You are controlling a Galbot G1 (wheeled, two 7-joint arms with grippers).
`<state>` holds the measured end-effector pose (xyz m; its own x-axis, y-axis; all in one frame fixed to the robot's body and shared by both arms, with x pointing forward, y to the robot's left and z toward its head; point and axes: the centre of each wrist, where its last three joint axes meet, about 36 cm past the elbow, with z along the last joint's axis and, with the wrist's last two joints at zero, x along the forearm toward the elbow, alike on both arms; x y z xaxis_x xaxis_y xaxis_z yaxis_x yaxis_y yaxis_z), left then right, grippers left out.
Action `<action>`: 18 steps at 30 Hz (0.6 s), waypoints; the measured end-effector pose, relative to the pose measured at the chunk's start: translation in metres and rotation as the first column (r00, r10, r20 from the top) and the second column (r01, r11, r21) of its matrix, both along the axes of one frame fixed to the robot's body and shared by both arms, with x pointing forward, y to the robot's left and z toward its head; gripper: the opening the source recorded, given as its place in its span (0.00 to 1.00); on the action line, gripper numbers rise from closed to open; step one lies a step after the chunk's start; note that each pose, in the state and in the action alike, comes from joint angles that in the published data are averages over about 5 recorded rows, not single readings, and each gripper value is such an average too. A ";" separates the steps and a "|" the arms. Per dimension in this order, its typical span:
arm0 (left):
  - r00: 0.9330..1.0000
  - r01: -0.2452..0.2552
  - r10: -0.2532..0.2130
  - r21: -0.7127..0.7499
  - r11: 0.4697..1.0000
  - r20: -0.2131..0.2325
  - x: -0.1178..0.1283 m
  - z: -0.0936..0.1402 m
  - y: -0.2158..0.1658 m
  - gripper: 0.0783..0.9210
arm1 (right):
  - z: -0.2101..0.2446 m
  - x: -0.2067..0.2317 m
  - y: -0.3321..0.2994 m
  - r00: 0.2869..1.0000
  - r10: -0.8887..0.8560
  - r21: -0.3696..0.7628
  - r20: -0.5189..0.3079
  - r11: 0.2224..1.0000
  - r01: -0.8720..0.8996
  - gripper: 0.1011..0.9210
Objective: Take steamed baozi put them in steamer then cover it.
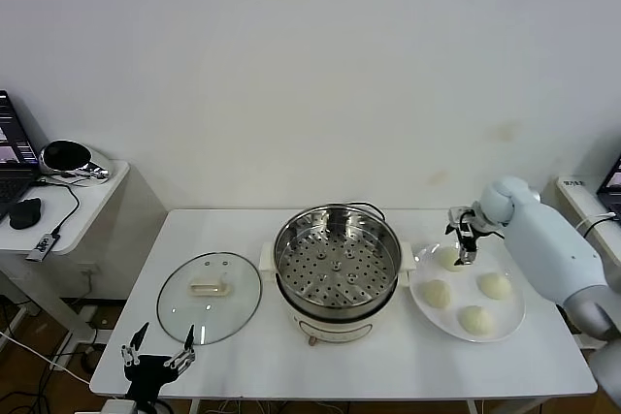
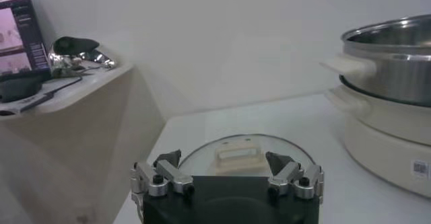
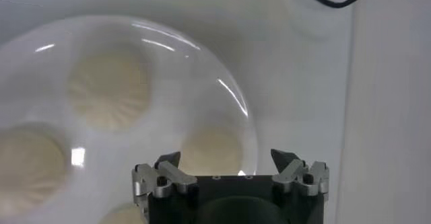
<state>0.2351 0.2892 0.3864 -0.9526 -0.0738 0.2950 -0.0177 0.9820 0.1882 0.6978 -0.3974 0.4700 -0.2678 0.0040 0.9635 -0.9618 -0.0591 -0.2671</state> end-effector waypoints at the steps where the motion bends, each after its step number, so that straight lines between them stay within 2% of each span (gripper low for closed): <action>1: 1.000 0.000 0.000 0.001 1.000 0.000 0.000 0.000 0.000 0.88 | -0.002 0.000 0.000 1.000 -0.001 -0.002 -0.002 1.000 0.001 0.88; 16: 1.000 -0.004 0.004 0.000 1.000 -0.006 0.001 -0.004 0.001 0.88 | -0.019 0.006 0.003 1.000 -0.018 -0.015 -0.012 1.000 0.018 0.88; 18: 1.000 -0.005 0.005 -0.002 1.000 -0.006 0.002 -0.005 0.001 0.88 | -0.021 0.007 0.003 1.000 -0.022 -0.013 -0.011 1.000 0.022 0.85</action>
<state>0.2369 0.2901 0.3812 -0.9503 -0.0781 0.3013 -0.0216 0.9823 0.1863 0.7045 -0.3942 0.4491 -0.2565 0.0225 0.9663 -0.9659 -0.0416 -0.2554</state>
